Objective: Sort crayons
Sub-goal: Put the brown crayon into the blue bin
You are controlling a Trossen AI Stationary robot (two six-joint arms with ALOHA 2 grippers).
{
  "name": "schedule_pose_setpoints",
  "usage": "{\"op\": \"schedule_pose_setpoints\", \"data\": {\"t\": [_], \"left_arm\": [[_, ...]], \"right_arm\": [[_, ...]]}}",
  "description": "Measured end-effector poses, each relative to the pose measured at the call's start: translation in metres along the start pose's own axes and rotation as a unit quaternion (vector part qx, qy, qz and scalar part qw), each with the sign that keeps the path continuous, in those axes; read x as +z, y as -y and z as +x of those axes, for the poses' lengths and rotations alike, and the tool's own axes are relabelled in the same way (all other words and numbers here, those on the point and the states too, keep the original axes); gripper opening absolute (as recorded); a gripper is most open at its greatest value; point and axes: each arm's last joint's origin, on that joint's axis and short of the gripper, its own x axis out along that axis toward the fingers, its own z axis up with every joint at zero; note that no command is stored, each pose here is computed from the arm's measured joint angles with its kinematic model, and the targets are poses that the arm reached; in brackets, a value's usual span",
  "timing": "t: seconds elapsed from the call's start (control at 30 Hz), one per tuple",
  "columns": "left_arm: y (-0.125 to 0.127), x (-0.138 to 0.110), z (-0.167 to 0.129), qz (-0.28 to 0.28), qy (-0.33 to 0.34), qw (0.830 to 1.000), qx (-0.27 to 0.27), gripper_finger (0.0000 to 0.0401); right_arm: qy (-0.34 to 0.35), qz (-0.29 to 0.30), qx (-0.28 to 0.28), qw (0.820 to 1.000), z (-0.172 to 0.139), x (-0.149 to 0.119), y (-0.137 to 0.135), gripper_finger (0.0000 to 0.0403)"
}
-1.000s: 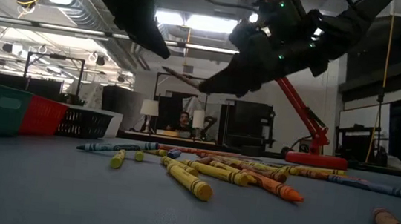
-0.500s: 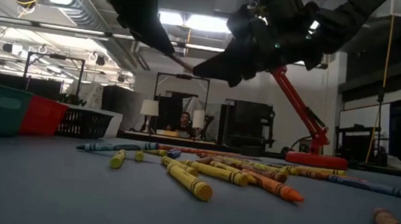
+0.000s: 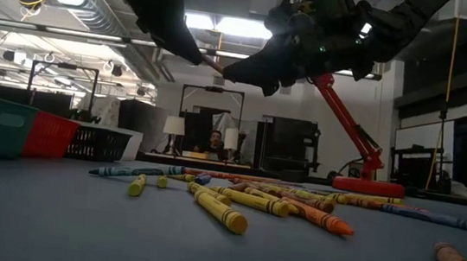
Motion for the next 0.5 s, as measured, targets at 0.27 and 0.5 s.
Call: {"op": "schedule_pose_setpoints", "data": {"t": [0.27,0.5], "left_arm": [[0.0001,0.0000,0.0000,0.000,0.000,1.000,0.000,0.0024],[0.0000,-0.0002,0.0000,0.000,-0.001,1.000,0.000,0.0007]], "right_arm": [[0.000,0.000,-0.001,1.000,-0.0002,0.0001,0.0002,0.0019],[-0.002,0.000,-0.012,1.000,-0.0002,-0.0002,0.0009,0.0019]]}}
